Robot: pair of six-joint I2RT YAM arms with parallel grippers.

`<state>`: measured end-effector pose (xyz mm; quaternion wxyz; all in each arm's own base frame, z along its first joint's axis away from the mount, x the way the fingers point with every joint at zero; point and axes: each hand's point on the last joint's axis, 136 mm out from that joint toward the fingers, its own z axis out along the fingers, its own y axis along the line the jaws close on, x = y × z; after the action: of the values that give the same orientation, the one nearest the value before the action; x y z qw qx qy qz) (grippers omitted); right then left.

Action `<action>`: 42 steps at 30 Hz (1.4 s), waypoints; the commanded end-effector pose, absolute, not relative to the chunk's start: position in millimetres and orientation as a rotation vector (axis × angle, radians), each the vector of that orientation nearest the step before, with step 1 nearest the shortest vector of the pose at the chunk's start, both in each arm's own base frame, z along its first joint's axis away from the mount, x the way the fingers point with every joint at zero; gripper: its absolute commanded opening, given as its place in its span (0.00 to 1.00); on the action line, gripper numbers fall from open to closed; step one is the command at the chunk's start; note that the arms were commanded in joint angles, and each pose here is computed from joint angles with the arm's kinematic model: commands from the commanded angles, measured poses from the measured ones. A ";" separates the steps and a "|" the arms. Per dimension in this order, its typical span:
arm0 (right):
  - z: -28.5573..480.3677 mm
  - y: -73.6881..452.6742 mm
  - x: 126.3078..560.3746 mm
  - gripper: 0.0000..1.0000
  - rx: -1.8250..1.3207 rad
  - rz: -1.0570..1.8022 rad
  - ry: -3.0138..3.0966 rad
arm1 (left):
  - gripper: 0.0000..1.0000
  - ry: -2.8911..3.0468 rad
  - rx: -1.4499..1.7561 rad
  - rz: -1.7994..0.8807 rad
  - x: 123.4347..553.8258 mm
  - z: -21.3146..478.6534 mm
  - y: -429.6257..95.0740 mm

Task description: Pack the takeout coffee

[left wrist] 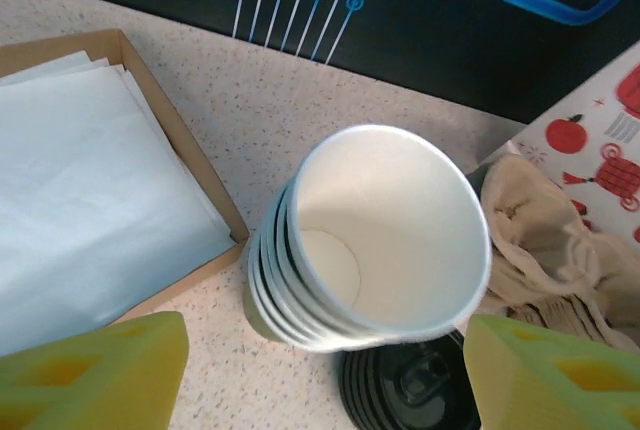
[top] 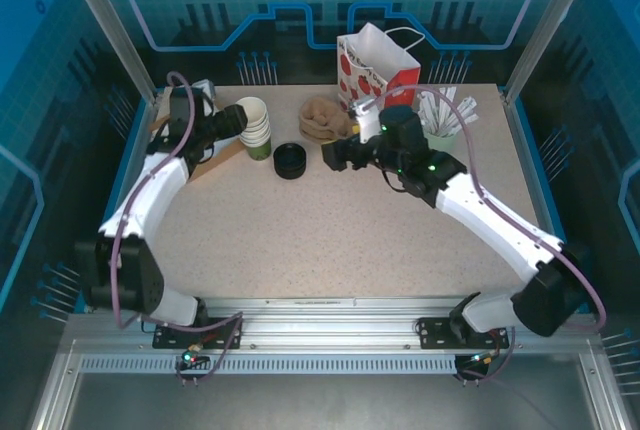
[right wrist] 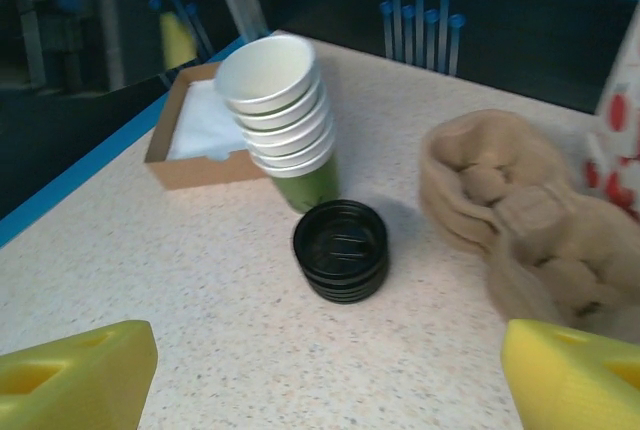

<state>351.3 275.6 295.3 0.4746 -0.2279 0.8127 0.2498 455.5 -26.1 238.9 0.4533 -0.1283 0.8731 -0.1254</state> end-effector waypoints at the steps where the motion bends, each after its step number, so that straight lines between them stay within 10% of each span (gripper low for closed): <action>1: 286.6 299.2 341.3 0.91 -0.666 0.651 2.027 | 0.65 2.271 -0.284 -0.275 464.4 228.2 -24.1; 25: 254.7 301.0 339.0 0.92 -0.695 0.602 2.107 | 0.16 2.359 -0.241 -0.227 510.9 211.2 -22.6; 42: 259.6 296.8 332.7 0.93 -0.697 0.601 2.108 | 0.09 2.272 -0.235 -0.219 510.0 267.9 -20.1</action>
<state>342.0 298.9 255.2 0.4102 -0.2687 0.8372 0.2421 510.1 -26.2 227.4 0.3772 -0.0966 0.9167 -0.0897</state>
